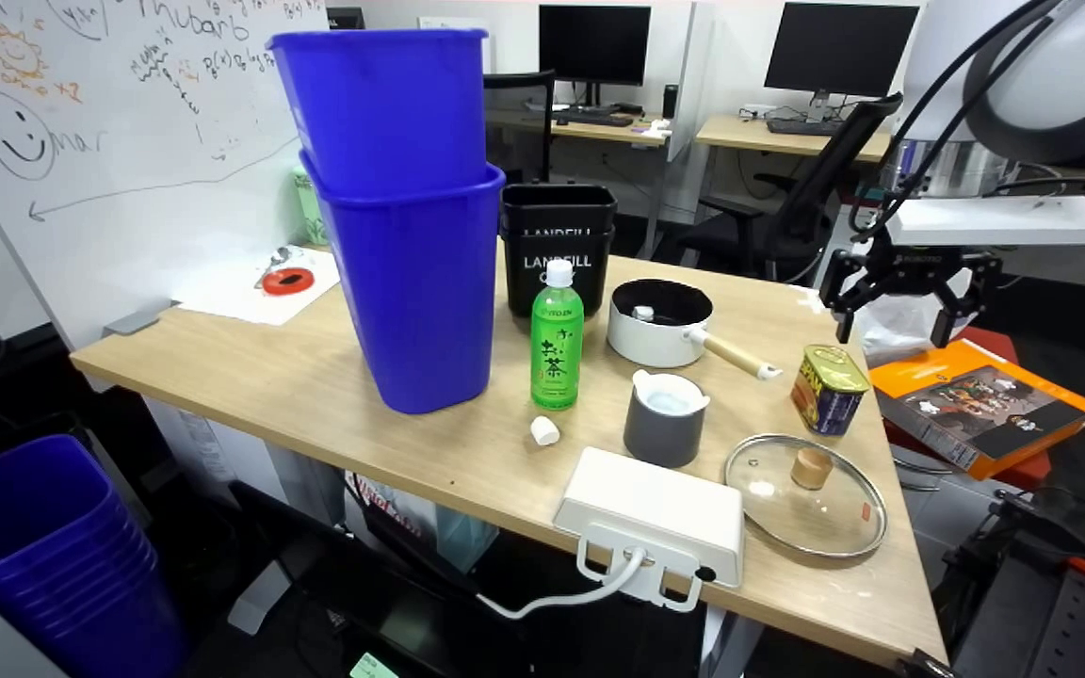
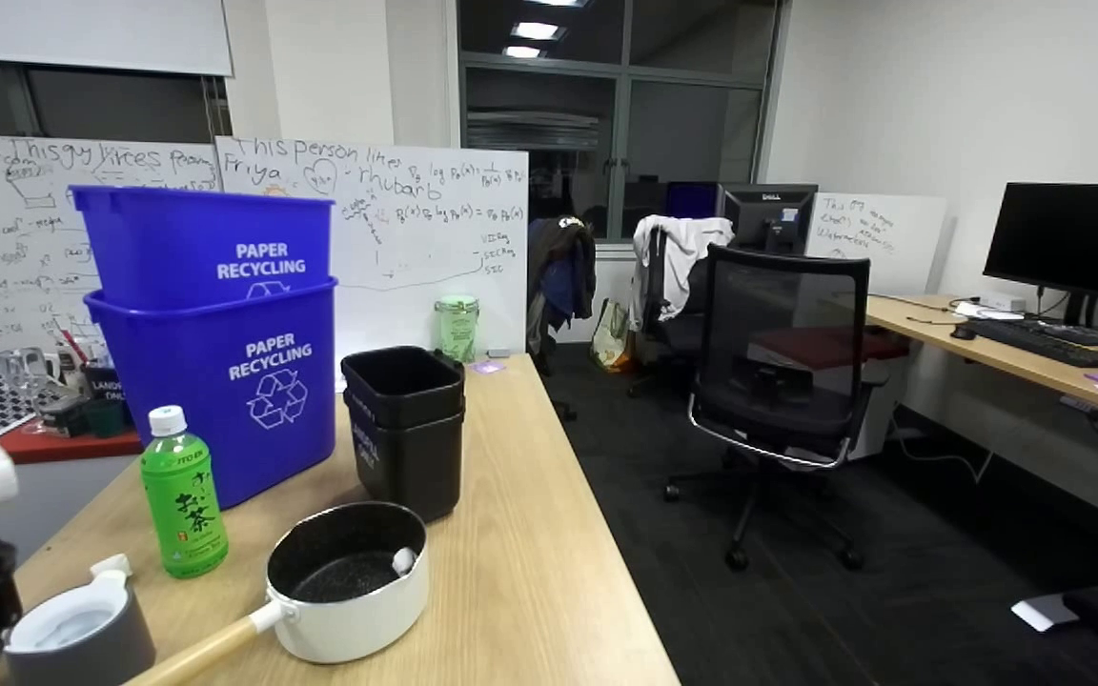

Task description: Move the tin to the right

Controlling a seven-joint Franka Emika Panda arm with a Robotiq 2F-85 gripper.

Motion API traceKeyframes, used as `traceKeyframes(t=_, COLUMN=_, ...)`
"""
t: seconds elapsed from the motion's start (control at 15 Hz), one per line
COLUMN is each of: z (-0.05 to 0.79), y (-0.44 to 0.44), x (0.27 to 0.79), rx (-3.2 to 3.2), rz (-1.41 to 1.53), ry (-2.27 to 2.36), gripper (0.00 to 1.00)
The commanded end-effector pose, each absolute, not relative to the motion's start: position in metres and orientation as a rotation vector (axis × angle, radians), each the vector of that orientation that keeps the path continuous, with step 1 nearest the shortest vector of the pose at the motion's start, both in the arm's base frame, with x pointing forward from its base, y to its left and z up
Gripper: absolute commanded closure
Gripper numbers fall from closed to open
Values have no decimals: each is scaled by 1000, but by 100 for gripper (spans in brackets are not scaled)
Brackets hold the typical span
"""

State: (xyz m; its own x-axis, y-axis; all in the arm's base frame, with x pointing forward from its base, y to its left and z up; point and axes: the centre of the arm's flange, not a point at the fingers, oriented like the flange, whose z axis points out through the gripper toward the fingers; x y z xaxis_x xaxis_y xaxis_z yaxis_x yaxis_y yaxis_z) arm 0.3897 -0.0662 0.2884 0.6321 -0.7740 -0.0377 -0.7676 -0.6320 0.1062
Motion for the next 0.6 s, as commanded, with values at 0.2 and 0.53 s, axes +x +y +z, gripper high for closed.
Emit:
traceKeyframes(t=0.2, z=239, y=-94, x=401, rx=2951, rz=-91, ry=-1133, gripper=0)
traceKeyframes(t=0.53, z=208, y=-105, x=402, rx=3008, rz=-53, ry=-1026, gripper=0)
